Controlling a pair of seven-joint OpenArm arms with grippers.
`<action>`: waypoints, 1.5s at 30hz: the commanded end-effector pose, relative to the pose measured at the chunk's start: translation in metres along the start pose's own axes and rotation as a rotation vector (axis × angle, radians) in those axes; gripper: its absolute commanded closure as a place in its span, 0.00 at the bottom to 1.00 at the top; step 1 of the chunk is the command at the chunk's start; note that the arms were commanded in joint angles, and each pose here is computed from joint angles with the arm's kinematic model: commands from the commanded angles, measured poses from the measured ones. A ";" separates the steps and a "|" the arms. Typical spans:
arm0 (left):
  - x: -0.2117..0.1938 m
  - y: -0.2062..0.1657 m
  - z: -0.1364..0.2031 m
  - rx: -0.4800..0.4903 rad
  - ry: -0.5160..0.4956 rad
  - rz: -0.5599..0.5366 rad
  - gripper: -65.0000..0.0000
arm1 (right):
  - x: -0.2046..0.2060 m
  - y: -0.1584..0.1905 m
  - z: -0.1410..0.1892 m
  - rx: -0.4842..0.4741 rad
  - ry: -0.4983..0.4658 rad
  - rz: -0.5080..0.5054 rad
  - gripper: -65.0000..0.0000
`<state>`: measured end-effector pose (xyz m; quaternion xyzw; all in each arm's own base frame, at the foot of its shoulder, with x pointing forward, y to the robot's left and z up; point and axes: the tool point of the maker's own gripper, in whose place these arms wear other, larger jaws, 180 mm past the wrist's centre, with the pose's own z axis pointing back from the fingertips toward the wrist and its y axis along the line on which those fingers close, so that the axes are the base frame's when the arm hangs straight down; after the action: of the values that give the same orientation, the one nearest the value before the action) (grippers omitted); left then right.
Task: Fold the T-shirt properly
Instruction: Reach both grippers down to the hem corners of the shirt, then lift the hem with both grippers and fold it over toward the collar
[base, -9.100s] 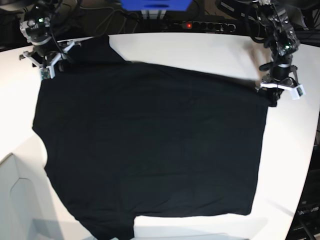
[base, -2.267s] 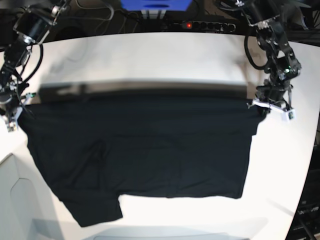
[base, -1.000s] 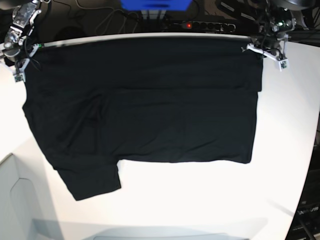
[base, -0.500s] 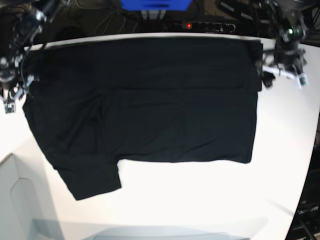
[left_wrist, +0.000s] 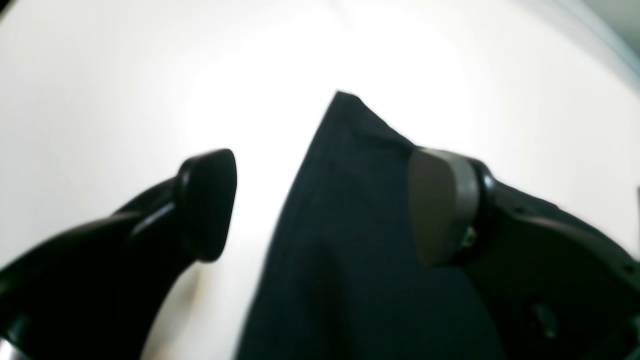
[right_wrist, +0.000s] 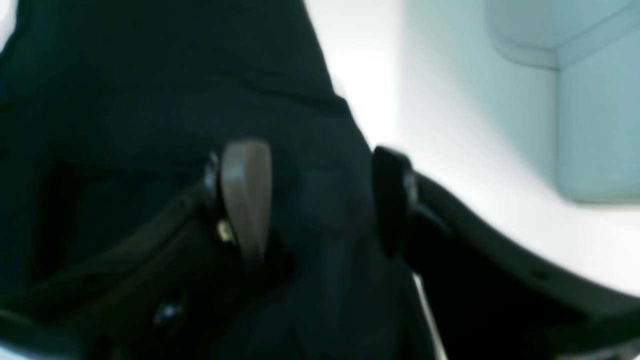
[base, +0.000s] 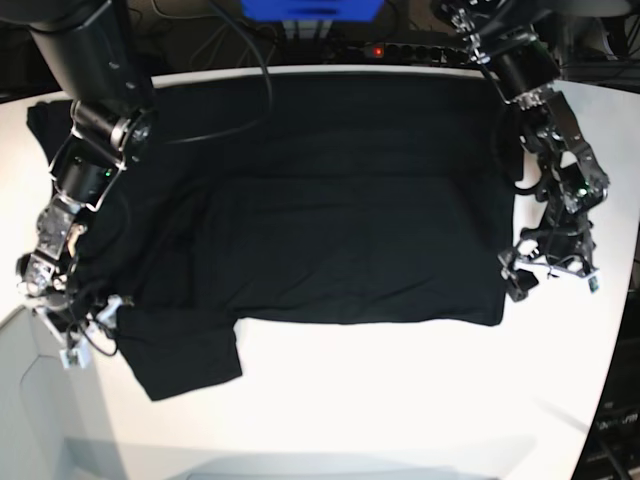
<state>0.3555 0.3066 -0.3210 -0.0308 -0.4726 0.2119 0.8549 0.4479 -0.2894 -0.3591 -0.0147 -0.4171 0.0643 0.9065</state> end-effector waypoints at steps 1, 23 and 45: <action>0.022 0.002 -0.006 0.018 -0.049 -0.012 0.21 | 0.020 -0.013 0.000 -0.006 -0.057 -0.012 0.49; -0.014 -0.035 -0.118 0.007 0.013 -0.103 0.21 | -0.031 -0.038 -0.036 -0.062 -0.136 -0.264 0.49; -0.044 -0.045 -0.129 -0.010 0.086 -0.140 0.99 | -0.049 -0.006 -0.045 -0.004 -0.059 -0.126 1.00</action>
<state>0.4563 0.2711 -0.4148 -0.0050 -0.4506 0.1507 0.8799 0.4536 -0.2966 -0.4226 0.0199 -0.4631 -0.0017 0.8861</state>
